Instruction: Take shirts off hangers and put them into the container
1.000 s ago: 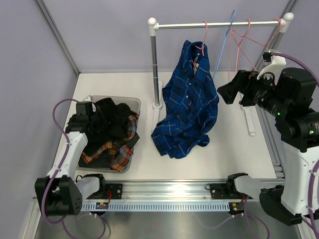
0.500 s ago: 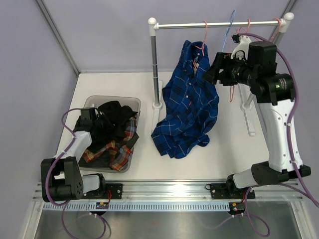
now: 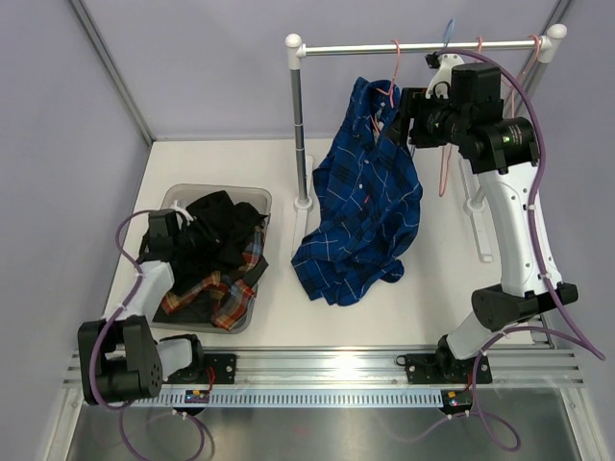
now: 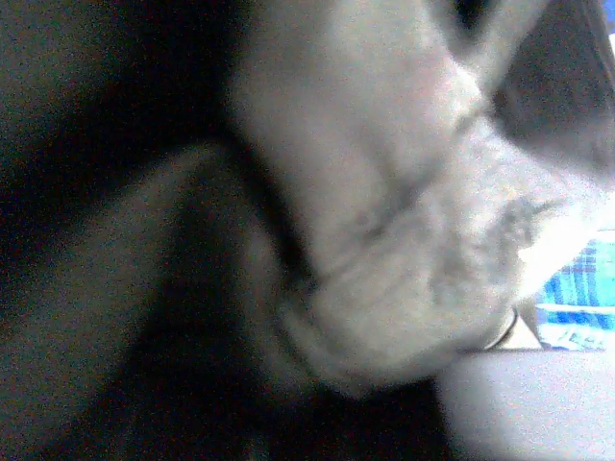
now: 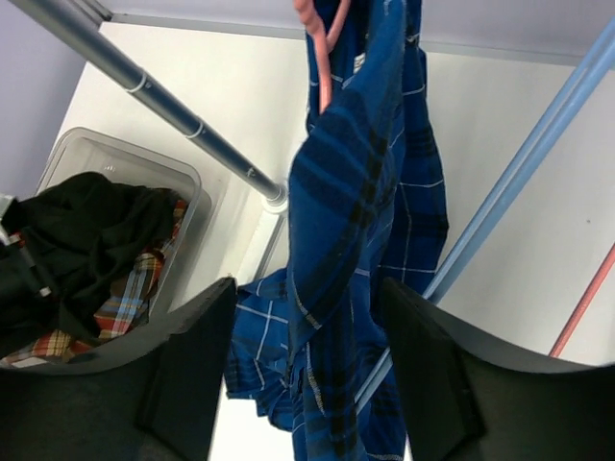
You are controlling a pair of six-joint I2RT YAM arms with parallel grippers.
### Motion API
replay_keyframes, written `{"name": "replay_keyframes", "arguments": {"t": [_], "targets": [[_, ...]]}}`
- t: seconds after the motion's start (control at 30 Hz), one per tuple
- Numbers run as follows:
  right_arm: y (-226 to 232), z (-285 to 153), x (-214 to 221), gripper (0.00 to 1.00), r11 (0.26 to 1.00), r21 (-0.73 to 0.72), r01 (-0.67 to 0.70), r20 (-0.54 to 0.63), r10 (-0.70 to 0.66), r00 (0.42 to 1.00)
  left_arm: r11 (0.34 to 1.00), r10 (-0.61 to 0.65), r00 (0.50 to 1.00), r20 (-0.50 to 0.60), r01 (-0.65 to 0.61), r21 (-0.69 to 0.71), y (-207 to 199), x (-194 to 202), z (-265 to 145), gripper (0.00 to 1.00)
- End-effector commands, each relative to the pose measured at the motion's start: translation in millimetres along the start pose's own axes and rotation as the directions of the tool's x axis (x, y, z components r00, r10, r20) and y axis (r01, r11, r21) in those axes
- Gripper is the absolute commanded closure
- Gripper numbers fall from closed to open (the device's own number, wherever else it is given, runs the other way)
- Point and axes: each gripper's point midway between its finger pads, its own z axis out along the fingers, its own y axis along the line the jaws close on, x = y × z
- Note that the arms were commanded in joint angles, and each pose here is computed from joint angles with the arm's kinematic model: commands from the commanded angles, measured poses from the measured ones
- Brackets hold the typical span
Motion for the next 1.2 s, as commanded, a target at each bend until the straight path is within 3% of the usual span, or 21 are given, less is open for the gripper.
{"name": "replay_keyframes", "arguments": {"t": [0.0,0.07,0.1,0.13,0.2,0.33,0.47,0.57,0.63,0.67,0.7,0.77,0.83,0.97,1.13,1.17], "targets": [[-6,6,-2,0.36,0.998,0.049,0.031,0.010,-0.032,0.999,0.998,0.013,1.000,0.019,-0.014,0.064,-31,-4,-24,0.34],[-8,14,10,0.41,0.997,0.070,0.037,-0.018,-0.036,0.999,0.994,0.046,0.995,0.089,-0.055,0.096,-50,-14,-43,0.20],[-6,13,9,0.45,0.997,0.071,0.041,-0.006,-0.041,0.999,0.995,0.046,0.994,0.100,-0.054,0.082,-52,-14,-51,0.05],[-4,19,21,0.47,0.996,0.072,0.050,-0.035,-0.048,0.998,0.993,0.076,0.982,0.171,-0.091,0.080,-66,-29,-65,0.01],[2,18,23,0.47,0.996,0.064,0.057,-0.024,-0.055,0.998,0.987,0.117,0.958,0.263,-0.141,0.073,-85,-39,-96,0.01],[5,22,38,0.49,0.995,0.067,0.075,-0.040,-0.072,0.997,0.942,0.213,0.835,0.508,-0.313,0.120,-162,-66,-191,0.01],[5,22,36,0.63,0.993,0.081,0.084,-0.024,-0.082,0.996,0.900,0.241,0.716,0.656,-0.417,0.125,-209,-70,-267,0.01],[7,17,26,0.80,0.992,0.089,0.092,0.002,-0.093,0.996,0.832,0.254,0.691,0.677,-0.513,0.212,-239,-58,-288,0.01],[11,10,11,0.89,0.992,0.086,0.091,0.038,-0.095,0.995,0.735,0.271,0.724,0.634,-0.581,0.350,-260,-36,-288,0.01],[12,7,10,0.95,0.992,0.086,0.091,0.032,-0.094,0.995,0.671,0.275,0.711,0.647,-0.624,0.401,-270,-35,-284,0.01],[14,7,7,0.99,0.992,0.081,0.091,0.032,-0.094,0.995,0.602,0.311,0.736,0.601,-0.642,0.474,-275,-19,-280,0.06],[23,-2,-5,1.00,0.994,0.057,0.095,0.051,-0.097,0.994,0.570,0.340,0.787,0.515,-0.608,0.552,-273,-12,-258,0.21],[34,-17,-23,1.00,0.994,0.029,0.101,0.101,-0.103,0.990,0.584,0.395,0.785,0.477,-0.615,0.529,-264,-13,-233,0.25],[53,-32,-29,1.00,0.994,-0.062,0.091,0.106,-0.084,0.991,0.616,0.464,0.777,0.426,-0.628,0.475,-250,0,-205,0.18],[73,-40,-1,1.00,0.986,-0.158,0.060,0.036,-0.055,0.998,0.532,0.514,0.713,0.477,-0.701,0.474,-281,14,-216,0.11],[78,-53,-2,1.00,0.982,-0.178,0.065,0.069,-0.054,0.996,0.529,0.530,0.712,0.461,-0.702,0.476,-288,14,-208,0.11]]}}
